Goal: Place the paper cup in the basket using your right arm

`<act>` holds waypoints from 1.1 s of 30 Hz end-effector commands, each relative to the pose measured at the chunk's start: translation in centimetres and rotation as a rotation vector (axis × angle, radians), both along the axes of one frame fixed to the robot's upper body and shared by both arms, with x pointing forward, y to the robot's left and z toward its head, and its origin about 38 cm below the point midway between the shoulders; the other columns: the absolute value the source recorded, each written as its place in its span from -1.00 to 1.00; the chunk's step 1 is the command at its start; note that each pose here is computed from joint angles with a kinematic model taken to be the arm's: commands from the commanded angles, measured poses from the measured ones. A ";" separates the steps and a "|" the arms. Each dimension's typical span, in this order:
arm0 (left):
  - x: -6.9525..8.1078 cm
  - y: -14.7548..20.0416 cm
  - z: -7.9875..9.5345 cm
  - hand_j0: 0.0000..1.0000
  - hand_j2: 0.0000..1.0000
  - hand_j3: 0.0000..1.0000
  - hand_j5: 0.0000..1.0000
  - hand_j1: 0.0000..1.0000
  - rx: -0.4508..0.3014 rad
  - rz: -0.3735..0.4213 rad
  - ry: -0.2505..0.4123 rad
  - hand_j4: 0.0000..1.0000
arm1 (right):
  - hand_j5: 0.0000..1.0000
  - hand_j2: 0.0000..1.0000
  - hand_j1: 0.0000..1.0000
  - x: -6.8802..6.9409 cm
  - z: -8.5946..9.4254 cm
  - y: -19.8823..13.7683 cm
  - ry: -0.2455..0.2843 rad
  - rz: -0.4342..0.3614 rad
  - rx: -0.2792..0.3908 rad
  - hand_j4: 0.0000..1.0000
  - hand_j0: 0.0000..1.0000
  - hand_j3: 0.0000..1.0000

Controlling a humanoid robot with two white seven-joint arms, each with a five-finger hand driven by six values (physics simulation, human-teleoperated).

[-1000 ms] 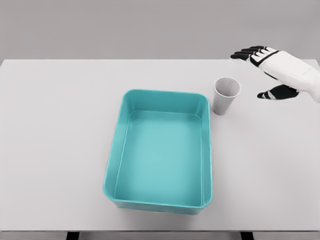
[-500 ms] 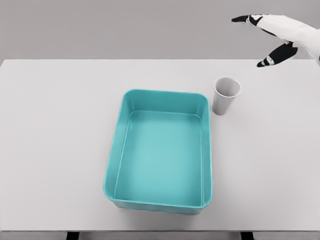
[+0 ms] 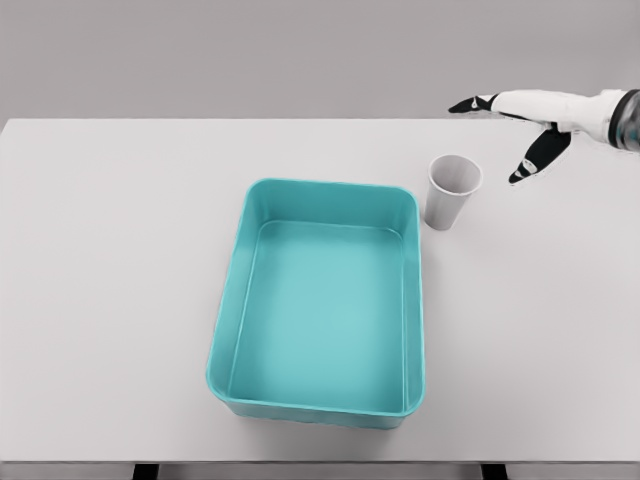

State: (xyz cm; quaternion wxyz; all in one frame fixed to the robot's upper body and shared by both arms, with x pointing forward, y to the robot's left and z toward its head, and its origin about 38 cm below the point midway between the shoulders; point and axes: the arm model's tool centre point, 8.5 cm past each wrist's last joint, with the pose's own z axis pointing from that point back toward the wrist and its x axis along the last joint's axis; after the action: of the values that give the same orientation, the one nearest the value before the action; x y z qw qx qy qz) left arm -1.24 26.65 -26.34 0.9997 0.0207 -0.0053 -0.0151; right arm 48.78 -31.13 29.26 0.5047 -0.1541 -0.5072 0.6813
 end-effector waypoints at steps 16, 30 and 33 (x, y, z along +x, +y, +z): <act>0.0 0.0 0.0 1.00 1.00 1.00 1.00 1.00 0.000 0.000 0.000 1.00 | 1.00 1.00 1.00 0.7 -4.8 2.7 0.122 0.064 -0.121 1.00 1.00 1.00; 0.0 0.0 0.0 1.00 1.00 1.00 1.00 1.00 0.000 0.002 0.000 1.00 | 1.00 1.00 1.00 0.5 -3.5 4.5 0.069 0.161 -0.127 1.00 1.00 1.00; 0.0 0.0 0.0 1.00 1.00 1.00 1.00 1.00 0.000 0.000 0.000 1.00 | 1.00 1.00 1.00 0.3 -3.9 4.7 0.076 0.178 -0.135 1.00 1.00 1.00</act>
State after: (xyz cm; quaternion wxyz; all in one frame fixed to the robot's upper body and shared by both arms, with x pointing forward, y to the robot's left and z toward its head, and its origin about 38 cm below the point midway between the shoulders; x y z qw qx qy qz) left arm -1.24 26.65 -26.34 0.9997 0.0207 -0.0052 -0.0150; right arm 49.20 -26.65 25.52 0.4548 -0.1200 -0.4527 0.7575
